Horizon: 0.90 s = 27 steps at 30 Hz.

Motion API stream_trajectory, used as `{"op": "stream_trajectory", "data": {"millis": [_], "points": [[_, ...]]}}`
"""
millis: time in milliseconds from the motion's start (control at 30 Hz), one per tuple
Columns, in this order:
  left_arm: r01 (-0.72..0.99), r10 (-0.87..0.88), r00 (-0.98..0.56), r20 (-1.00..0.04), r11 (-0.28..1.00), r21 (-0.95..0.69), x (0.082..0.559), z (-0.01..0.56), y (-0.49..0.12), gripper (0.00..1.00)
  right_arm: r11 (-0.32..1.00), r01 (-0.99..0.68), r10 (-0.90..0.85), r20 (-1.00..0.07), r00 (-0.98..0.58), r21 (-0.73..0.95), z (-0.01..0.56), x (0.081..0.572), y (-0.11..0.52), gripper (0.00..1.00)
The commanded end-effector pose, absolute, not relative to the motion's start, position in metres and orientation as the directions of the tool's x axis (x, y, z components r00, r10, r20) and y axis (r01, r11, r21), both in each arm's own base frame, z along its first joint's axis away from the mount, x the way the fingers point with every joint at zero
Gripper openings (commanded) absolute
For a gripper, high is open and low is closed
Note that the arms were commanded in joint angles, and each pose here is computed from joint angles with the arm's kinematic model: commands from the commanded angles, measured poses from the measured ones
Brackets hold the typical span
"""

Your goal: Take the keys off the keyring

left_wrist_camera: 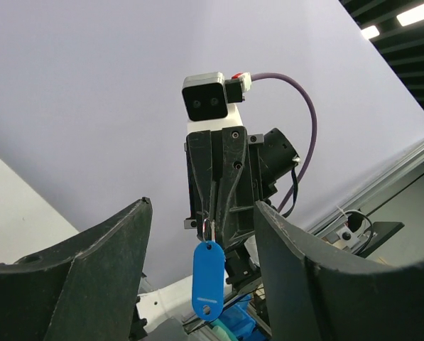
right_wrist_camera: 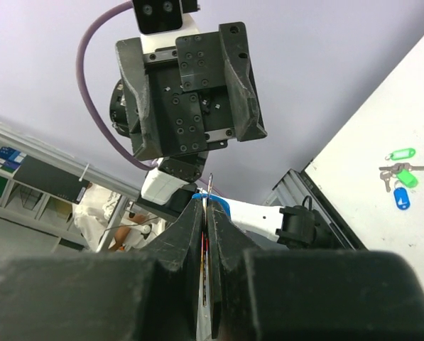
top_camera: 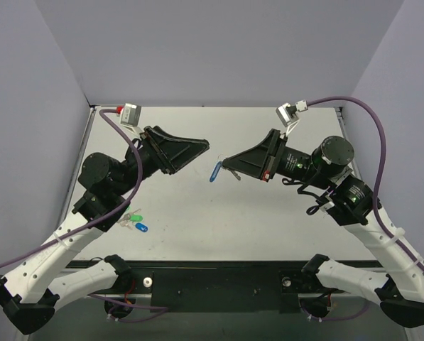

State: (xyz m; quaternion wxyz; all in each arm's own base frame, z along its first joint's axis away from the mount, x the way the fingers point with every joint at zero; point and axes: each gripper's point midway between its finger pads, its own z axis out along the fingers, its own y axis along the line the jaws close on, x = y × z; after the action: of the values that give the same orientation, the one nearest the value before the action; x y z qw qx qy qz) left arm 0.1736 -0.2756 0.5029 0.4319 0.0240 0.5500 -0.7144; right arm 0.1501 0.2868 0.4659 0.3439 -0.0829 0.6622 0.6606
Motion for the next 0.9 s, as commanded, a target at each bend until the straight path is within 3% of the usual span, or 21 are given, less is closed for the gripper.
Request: {"op": "stream_trajectory", "data": {"millis": [0, 867], "points": [[0.687, -0.630, -0.597, -0.496, -0.083, -0.722, 0.166, 0.527, -0.267, 0.68, 0.008, -0.660, 0.360, -0.618, -0.699, 0.751, 0.510, 0.135, 0.285, 0.00], [0.692, -0.606, -0.625, -0.492, -0.138, -0.709, 0.155, 0.530, -0.279, 0.51, -0.032, -0.649, 0.357, -0.598, -0.718, 0.760, 0.519, 0.145, 0.303, 0.00]]}}
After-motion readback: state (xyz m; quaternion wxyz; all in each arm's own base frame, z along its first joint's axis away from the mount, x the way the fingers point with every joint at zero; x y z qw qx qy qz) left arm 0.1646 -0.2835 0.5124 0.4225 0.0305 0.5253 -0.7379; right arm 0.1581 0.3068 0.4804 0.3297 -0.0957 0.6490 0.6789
